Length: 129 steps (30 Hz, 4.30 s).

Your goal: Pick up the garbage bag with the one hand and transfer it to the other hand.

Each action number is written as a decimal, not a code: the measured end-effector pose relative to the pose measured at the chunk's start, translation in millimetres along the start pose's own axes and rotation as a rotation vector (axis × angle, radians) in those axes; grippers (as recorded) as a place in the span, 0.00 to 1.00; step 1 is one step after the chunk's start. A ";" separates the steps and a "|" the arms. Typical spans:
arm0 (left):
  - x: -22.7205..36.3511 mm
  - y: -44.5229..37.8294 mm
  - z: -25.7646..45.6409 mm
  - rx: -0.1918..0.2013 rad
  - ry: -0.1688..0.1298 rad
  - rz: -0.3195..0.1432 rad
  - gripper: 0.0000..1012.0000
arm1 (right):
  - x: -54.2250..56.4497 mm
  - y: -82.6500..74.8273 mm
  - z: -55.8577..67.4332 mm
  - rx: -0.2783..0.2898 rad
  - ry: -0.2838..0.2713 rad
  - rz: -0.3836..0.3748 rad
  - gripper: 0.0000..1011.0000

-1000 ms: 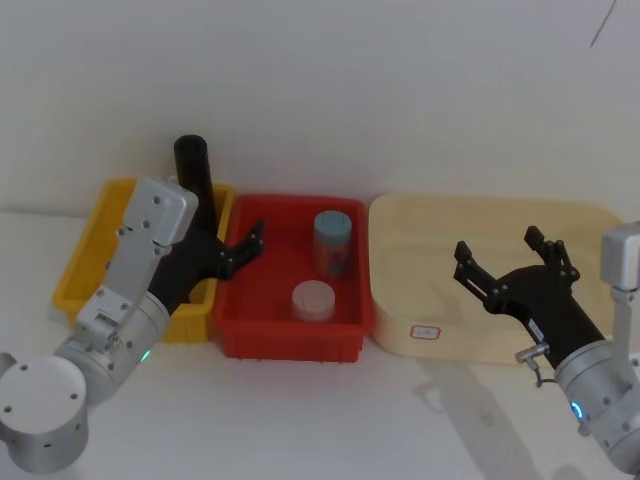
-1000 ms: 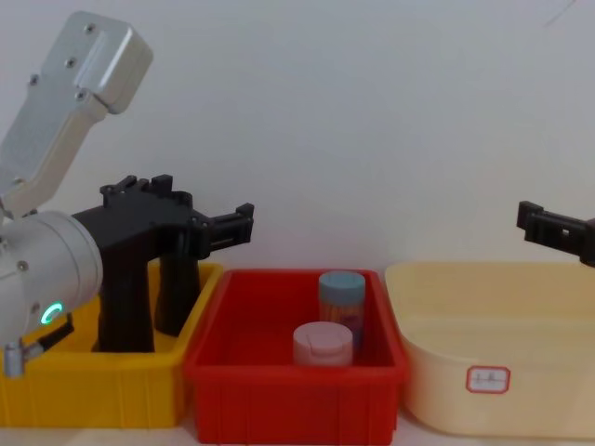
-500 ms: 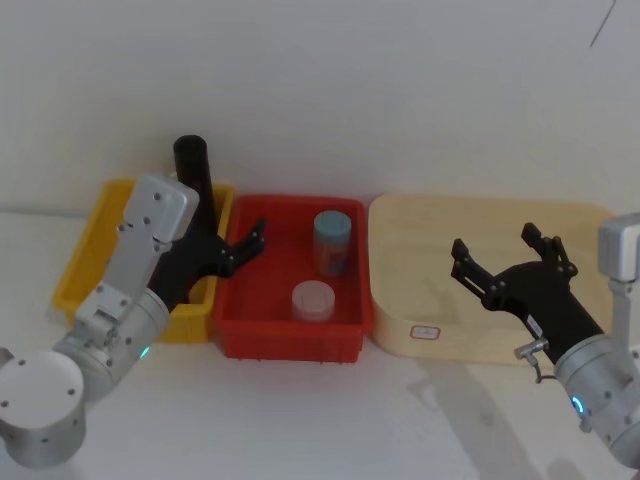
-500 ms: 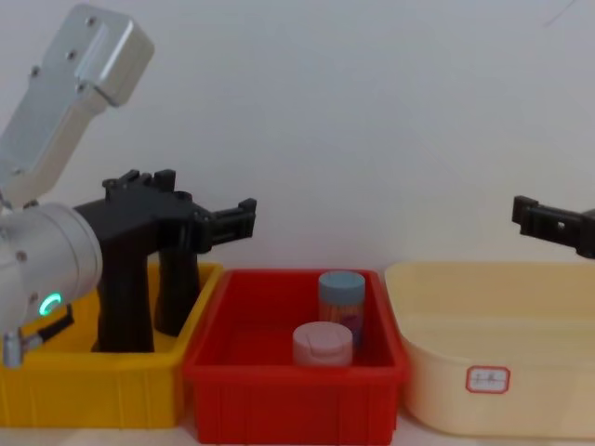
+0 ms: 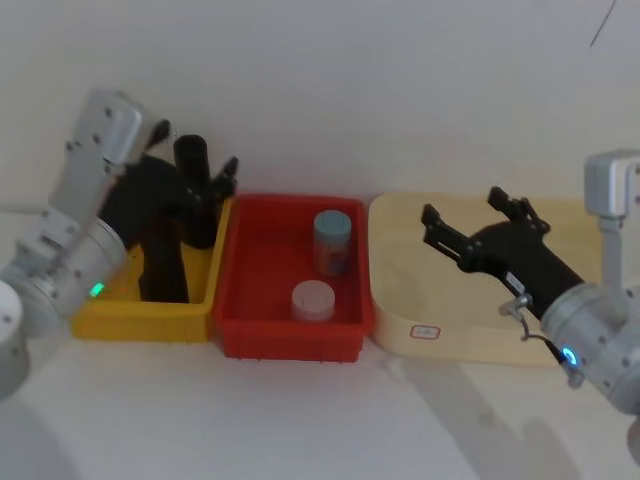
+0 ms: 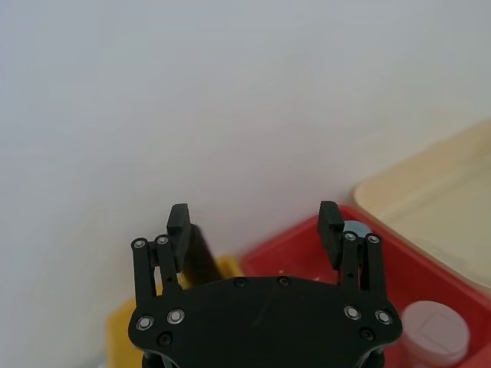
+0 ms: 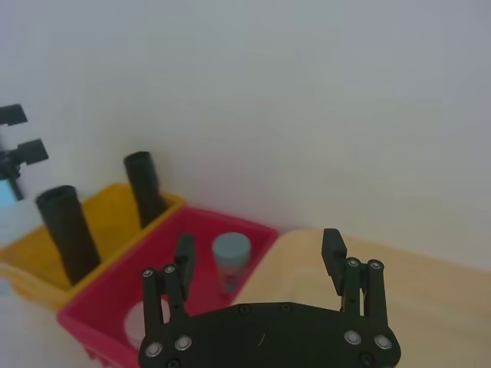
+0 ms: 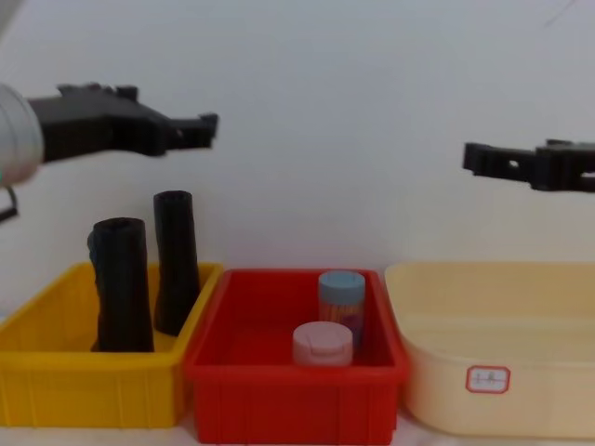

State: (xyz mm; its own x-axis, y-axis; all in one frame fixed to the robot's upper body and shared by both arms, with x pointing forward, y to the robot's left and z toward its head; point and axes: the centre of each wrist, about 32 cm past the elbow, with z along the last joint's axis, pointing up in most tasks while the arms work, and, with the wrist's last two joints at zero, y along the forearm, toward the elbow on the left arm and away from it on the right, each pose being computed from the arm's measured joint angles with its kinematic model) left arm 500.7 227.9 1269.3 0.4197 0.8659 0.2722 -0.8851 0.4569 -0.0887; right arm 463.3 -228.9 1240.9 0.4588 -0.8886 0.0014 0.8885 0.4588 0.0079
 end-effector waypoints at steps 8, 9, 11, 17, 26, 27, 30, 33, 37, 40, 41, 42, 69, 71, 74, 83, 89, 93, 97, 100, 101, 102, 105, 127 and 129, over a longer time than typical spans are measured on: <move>38.6 13.2 18.3 0.050 0.002 0.050 0.99 | -0.7 19.1 12.7 -0.031 0.038 0.076 0.99; 42.3 14.7 18.8 0.059 0.004 0.054 0.99 | -1.3 22.3 13.6 -0.038 0.044 0.087 0.99; 53.3 19.7 19.7 0.081 0.008 0.067 0.99 | -1.7 26.2 14.6 -0.043 0.050 0.097 0.99; 76.5 31.1 14.2 0.134 0.025 0.089 0.99 | -6.2 37.9 13.8 -0.069 0.073 0.130 0.99; 96.3 42.2 -1.6 0.168 0.075 0.065 0.99 | -12.9 44.7 9.6 -0.088 0.092 0.144 0.99; 97.9 43.4 -5.2 0.167 0.087 0.054 0.99 | -13.2 44.9 9.4 -0.089 0.094 0.144 0.99; 100.0 45.5 -13.2 0.166 0.111 0.030 0.99 | -16.0 46.2 7.7 -0.098 0.102 0.151 0.99; 101.3 47.4 -21.9 0.165 0.132 0.007 0.99 | -18.3 47.0 6.1 -0.109 0.110 0.159 0.99; 102.3 49.5 -32.0 0.163 0.153 -0.021 0.99 | -21.4 48.4 4.0 -0.125 0.119 0.171 0.99; 102.3 50.5 -39.7 0.163 0.164 -0.040 0.99 | -23.8 49.6 2.3 -0.138 0.125 0.182 0.99; 102.3 50.6 -40.7 0.161 0.165 -0.044 0.99 | -24.9 50.3 1.8 -0.143 0.127 0.188 0.99; 102.3 50.9 -44.6 0.160 0.170 -0.054 0.99 | -25.6 50.7 1.5 -0.145 0.128 0.191 0.99; 97.3 23.0 -76.8 0.153 0.210 -0.153 0.99 | -33.3 61.6 0.9 -0.182 0.137 0.251 0.99; 96.5 19.2 -78.4 0.156 0.211 -0.157 0.99 | -33.2 62.3 1.3 -0.182 0.136 0.255 0.99; 95.7 14.1 -80.3 0.161 0.209 -0.158 0.99 | -32.5 62.8 1.4 -0.183 0.137 0.261 0.99; 94.3 1.7 -85.4 0.180 0.205 -0.158 0.99 | -29.7 64.4 0.4 -0.195 0.142 0.276 0.99; 94.9 -7.5 -88.5 0.193 0.211 -0.184 0.99 | -27.9 65.0 -0.7 -0.201 0.150 0.282 0.99; 95.2 -13.4 -90.4 0.202 0.216 -0.203 0.99 | -26.8 65.0 -1.7 -0.203 0.157 0.285 0.99; 95.3 -19.2 -92.8 0.213 0.221 -0.216 0.99 | -26.3 65.1 -2.4 -0.201 0.163 0.288 0.99; 95.1 -21.5 -94.0 0.219 0.222 -0.220 0.99 | -25.8 65.0 -3.1 -0.200 0.167 0.289 0.99; 95.2 -22.5 -95.3 0.225 0.223 -0.220 0.99 | -25.5 65.0 -3.5 -0.199 0.169 0.291 0.99; 95.2 -23.1 -95.6 0.227 0.223 -0.220 0.99 | -25.3 64.9 -3.7 -0.198 0.170 0.291 0.99; 95.2 -24.8 -97.0 0.233 0.222 -0.219 0.99 | -24.7 64.9 -4.6 -0.197 0.174 0.294 0.99; 95.6 -29.5 -101.7 0.251 0.220 -0.197 0.99 | -21.5 71.3 -13.3 -0.247 0.191 0.310 0.99; 95.6 -29.6 -102.0 0.252 0.220 -0.196 0.99 | -20.4 74.8 -15.1 -0.270 0.184 0.313 0.99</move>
State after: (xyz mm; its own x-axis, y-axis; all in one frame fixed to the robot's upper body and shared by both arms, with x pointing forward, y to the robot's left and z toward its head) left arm 587.5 317.9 1200.3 0.5949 0.8025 0.0461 -0.7939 0.5776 0.1898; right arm 520.6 -176.5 1226.5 0.6777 -0.7030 -0.2157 0.6657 0.7111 -0.2262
